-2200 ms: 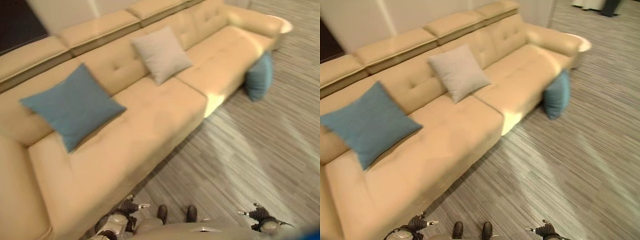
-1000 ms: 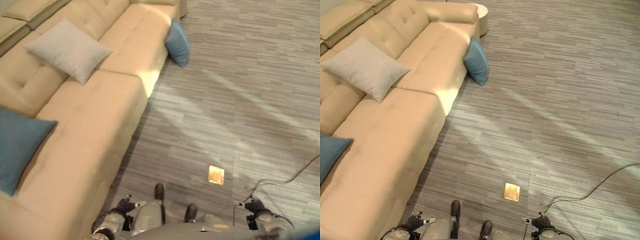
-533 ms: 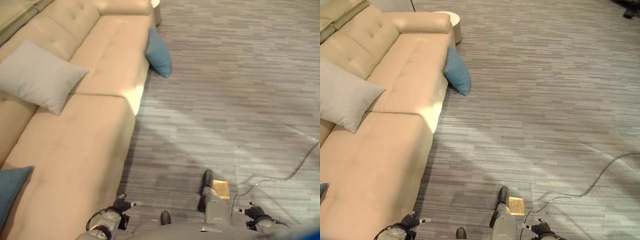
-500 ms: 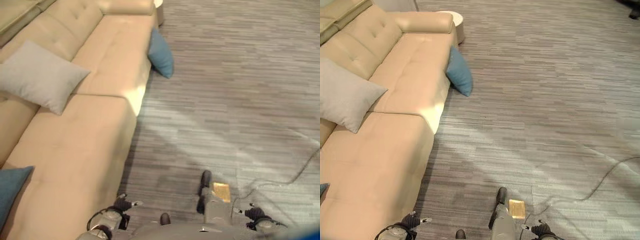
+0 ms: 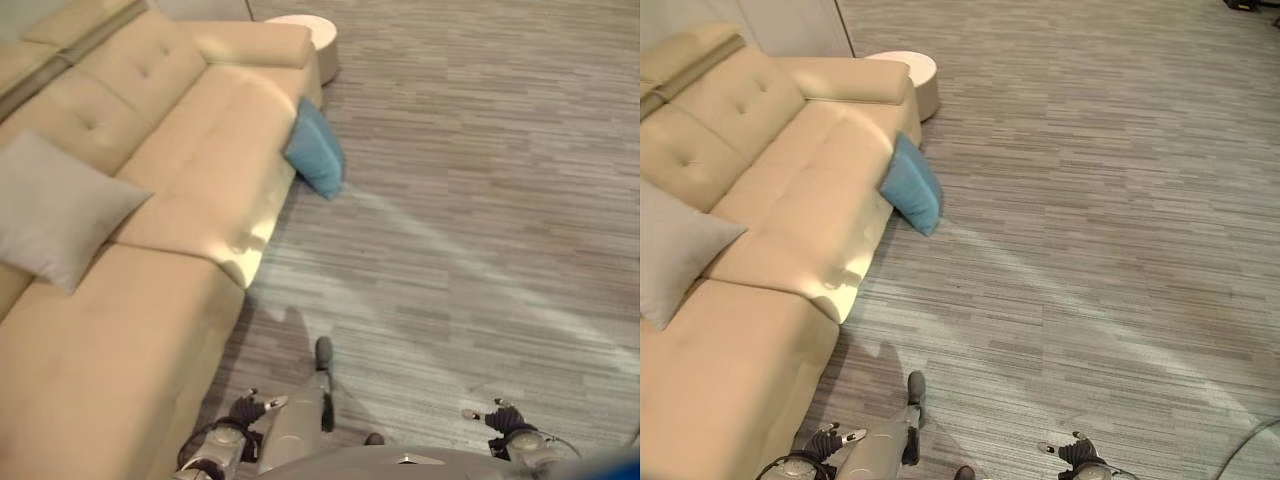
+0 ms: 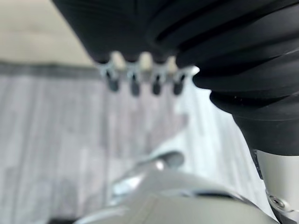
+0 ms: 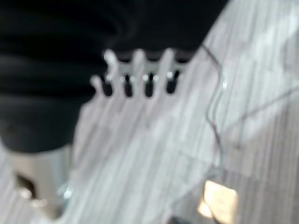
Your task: Pick up all the scattered cushions and arrange them neatly on the sofa.
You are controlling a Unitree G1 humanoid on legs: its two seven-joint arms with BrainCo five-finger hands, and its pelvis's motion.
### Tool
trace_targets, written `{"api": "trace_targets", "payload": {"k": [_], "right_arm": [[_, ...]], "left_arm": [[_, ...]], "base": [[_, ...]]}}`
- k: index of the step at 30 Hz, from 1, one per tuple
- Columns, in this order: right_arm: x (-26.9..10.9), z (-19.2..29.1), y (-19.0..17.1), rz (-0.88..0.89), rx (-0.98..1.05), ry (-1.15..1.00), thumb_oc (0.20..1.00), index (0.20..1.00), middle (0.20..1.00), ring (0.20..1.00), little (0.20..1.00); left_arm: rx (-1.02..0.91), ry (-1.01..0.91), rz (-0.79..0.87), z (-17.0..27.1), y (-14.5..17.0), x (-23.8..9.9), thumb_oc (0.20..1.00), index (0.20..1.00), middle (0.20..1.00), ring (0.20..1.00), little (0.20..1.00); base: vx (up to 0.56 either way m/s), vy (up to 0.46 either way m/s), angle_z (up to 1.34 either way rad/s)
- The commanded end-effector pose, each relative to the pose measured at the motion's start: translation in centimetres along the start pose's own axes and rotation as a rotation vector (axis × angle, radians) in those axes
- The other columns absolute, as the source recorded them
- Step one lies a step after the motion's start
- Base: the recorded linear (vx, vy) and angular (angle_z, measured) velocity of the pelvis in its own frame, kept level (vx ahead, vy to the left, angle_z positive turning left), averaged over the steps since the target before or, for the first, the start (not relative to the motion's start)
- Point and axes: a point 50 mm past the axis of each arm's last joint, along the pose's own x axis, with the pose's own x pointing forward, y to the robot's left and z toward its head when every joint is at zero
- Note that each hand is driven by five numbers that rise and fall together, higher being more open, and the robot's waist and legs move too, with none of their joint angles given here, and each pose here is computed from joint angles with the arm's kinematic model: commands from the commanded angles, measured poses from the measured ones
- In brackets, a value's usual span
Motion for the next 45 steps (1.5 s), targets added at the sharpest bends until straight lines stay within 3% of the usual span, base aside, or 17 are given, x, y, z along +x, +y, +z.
{"api": "trace_targets", "payload": {"k": [1,8,27,45], "right_arm": [[0.0,-0.7,-2.0,-0.05,-0.028,0.0,1.0,1.0,1.0,1.0,1.0],[0.2,-0.3,-2.6,-0.048,-0.035,0.0,1.0,1.0,1.0,1.0,1.0],[0.1,-0.4,-2.7,-0.071,0.035,-0.011,1.0,1.0,1.0,1.0,1.0],[0.2,1.4,-1.4,-0.007,-0.022,-0.072,1.0,1.0,1.0,1.0,1.0]], "left_arm": [[-0.007,0.057,-0.009,-1.4,-0.5,-0.2,1.0,1.0,1.0,1.0,1.0],[-0.01,0.041,0.015,-0.8,0.5,-0.1,1.0,1.0,1.0,1.0,1.0],[-0.022,0.01,0.002,0.3,-0.2,0.1,1.0,1.0,1.0,1.0,1.0],[-0.128,0.042,0.081,-1.1,2.1,-0.1,1.0,1.0,1.0,1.0,1.0]], "base": [[0.53,0.156,-1.68],[0.32,0.082,-0.12],[0.3,-0.251,0.47],[0.32,0.043,-0.05]]}}
